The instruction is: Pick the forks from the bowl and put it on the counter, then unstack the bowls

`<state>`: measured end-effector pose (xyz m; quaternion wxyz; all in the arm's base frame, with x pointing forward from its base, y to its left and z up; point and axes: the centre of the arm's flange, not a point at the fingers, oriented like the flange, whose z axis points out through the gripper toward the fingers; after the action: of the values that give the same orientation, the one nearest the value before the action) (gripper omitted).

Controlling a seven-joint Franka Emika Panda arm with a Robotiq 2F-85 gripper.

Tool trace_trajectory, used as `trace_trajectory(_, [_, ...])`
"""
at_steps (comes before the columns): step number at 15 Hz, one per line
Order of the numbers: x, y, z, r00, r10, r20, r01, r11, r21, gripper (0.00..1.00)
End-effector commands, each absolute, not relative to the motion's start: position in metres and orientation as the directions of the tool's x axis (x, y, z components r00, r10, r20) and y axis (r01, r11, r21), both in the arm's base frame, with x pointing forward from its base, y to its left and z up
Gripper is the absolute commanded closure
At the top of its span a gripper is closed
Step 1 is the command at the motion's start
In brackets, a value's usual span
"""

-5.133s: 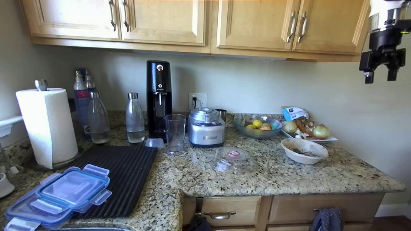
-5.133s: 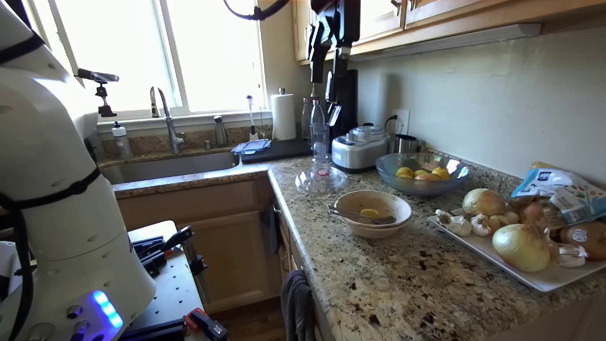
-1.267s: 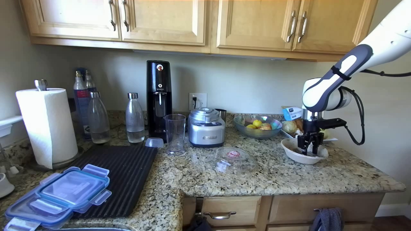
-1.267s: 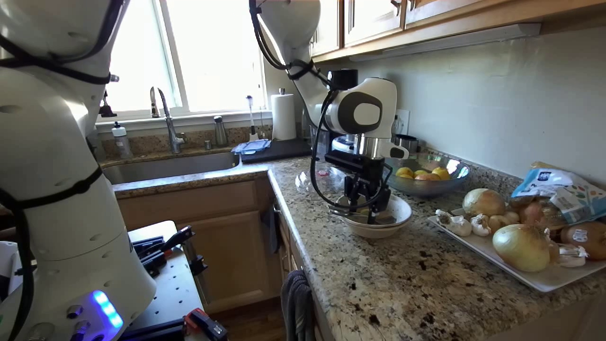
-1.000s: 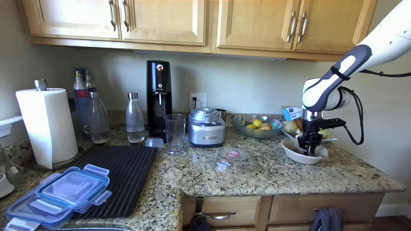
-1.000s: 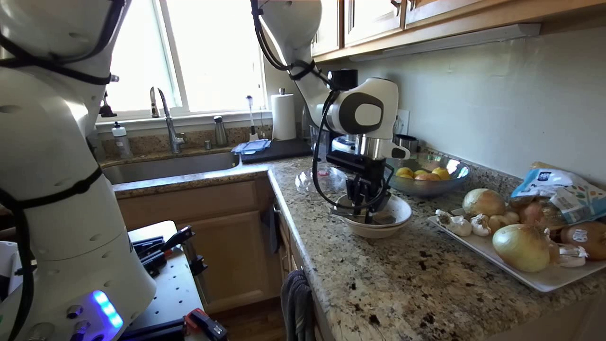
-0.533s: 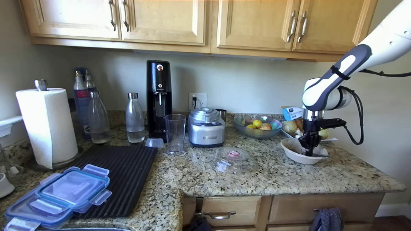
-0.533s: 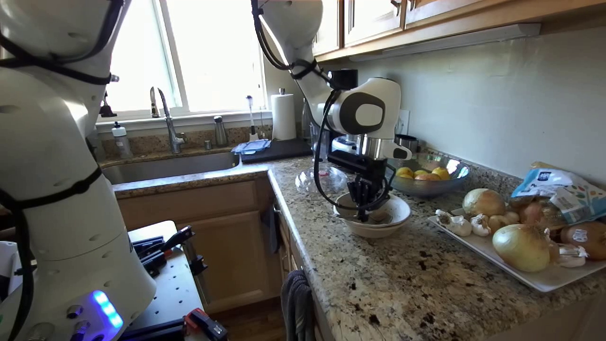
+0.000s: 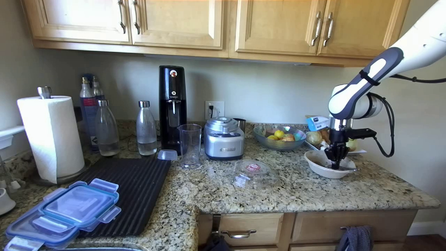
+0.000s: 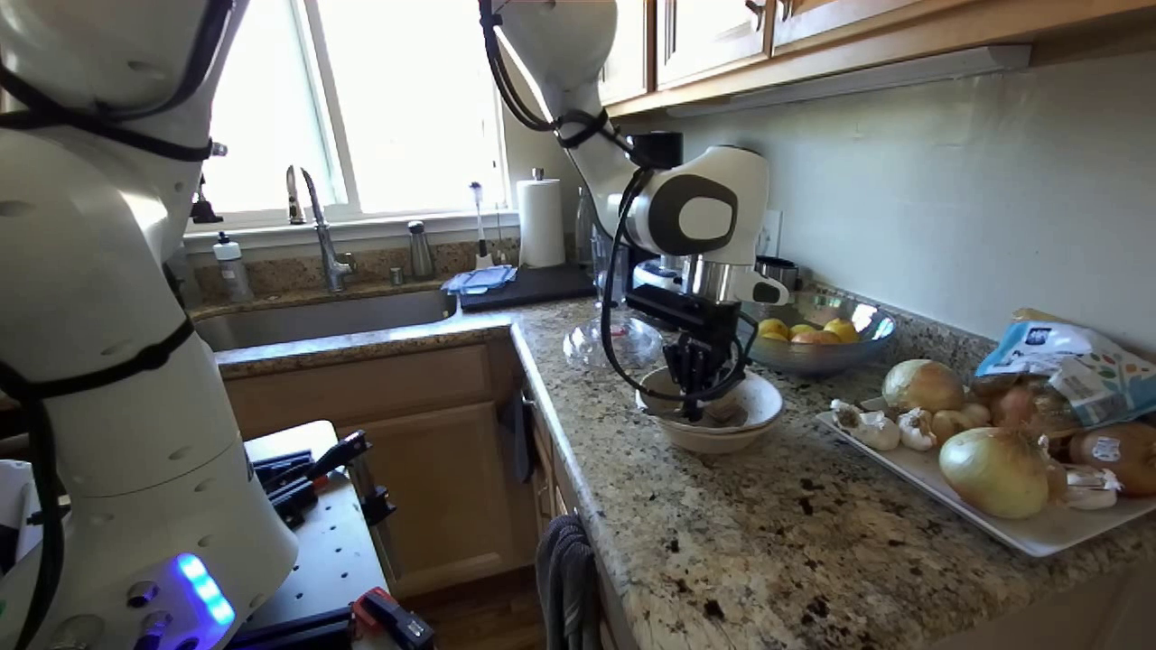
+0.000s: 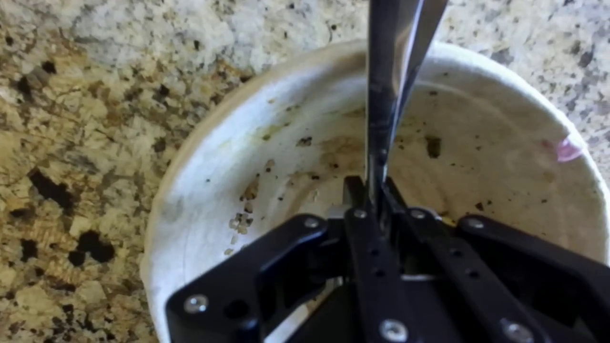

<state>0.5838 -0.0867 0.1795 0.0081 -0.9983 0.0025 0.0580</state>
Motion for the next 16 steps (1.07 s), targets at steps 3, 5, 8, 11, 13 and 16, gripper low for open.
trace_trajectory(3, [0.569,-0.08,0.228,0.995,-0.001,-0.102,-0.003,-1.0,-0.026,0.93])
trace_trajectory(5, [0.569,-0.076,0.241,0.994,0.003,-0.109,0.0,-1.0,-0.024,0.93])
trace_trajectory(8, [0.568,-0.066,0.259,0.991,0.016,-0.132,0.011,-0.999,-0.034,0.93])
trace_trajectory(11, [0.571,-0.042,0.271,0.992,0.028,-0.121,0.02,-0.998,-0.065,0.93])
trace_trajectory(13, [0.573,-0.02,0.274,0.995,0.025,-0.097,0.017,-0.996,-0.087,0.93])
trace_trajectory(16, [0.576,0.021,0.274,0.998,0.02,-0.063,0.012,-0.991,-0.131,0.93])
